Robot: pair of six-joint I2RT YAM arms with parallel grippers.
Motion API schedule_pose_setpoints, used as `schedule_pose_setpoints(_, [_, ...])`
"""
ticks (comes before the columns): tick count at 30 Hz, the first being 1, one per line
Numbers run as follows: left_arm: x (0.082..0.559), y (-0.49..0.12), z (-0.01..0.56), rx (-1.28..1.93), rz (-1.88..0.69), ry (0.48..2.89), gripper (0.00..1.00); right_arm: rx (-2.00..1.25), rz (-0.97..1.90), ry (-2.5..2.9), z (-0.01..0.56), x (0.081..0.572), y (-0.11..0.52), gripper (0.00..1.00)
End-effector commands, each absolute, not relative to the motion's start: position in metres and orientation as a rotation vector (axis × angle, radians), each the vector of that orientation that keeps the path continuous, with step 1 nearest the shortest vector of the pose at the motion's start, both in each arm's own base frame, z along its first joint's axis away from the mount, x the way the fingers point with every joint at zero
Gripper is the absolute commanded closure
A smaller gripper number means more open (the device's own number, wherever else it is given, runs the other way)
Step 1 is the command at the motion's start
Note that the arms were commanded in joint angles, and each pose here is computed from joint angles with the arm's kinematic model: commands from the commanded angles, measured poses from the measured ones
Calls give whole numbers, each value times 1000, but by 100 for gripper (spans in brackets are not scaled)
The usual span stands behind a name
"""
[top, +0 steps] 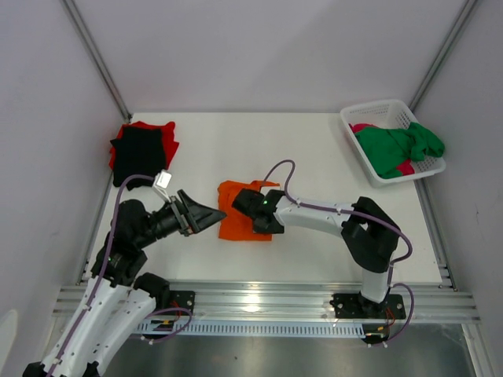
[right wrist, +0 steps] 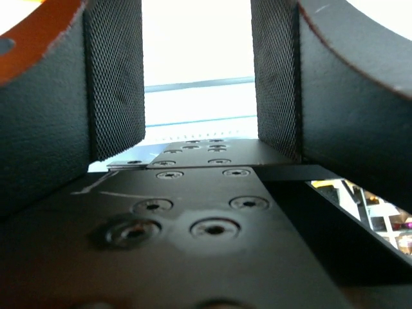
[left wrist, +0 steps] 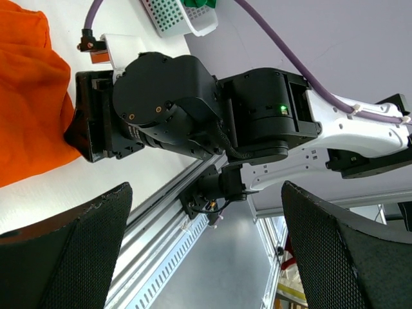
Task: Fold and stack the t-shirts
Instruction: Smooth out wrinkles on the folded tshirt
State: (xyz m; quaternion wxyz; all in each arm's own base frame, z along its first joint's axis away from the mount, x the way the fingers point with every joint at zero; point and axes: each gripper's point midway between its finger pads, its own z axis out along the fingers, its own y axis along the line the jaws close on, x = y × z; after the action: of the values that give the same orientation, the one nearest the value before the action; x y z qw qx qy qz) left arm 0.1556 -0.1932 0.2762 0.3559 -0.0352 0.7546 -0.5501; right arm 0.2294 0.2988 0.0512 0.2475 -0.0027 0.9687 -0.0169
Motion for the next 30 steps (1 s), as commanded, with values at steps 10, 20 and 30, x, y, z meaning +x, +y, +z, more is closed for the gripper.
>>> schedule_pose_setpoints(10, [150, -185, 284, -92, -1384, 1919, 1, -53, -71, 2758, 40, 205, 302, 47])
schedule_pose_setpoints(20, [150, -185, 292, -77, -1382, 1906, 1, -54, -131, 2840, 23, 191, 292, 47])
schedule_pose_setpoints(30, [148, -187, 285, -79, -1395, 1926, 0, -25, -43, 2679, 58, 210, 293, 47])
